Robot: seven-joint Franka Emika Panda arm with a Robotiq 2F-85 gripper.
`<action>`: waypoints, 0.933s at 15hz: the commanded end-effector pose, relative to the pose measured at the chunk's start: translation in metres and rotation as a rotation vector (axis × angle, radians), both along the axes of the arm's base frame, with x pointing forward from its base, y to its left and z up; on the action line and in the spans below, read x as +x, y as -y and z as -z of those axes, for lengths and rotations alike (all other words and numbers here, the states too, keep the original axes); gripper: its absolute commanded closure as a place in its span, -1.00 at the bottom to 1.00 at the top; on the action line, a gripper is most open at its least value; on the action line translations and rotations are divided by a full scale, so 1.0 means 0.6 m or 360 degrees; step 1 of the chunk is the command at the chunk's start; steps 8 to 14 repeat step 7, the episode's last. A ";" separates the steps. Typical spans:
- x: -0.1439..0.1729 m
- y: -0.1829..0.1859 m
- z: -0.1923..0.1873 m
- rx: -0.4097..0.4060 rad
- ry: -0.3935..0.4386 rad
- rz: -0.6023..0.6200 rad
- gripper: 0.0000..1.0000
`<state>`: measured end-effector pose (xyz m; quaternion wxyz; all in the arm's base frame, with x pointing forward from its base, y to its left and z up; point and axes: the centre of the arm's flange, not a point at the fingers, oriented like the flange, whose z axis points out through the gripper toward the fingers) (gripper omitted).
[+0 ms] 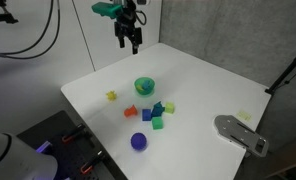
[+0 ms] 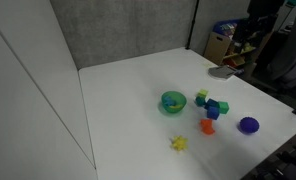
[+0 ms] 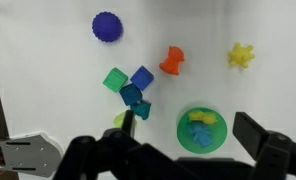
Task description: Place the orange toy on the stack of blocks
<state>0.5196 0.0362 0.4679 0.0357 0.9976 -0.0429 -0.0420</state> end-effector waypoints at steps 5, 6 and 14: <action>-0.038 -0.011 -0.049 0.0009 0.0021 -0.0059 -1.00; -0.038 -0.011 -0.049 0.0009 0.0020 -0.0060 -1.00; -0.037 -0.011 -0.047 0.0009 0.0017 -0.0060 -1.00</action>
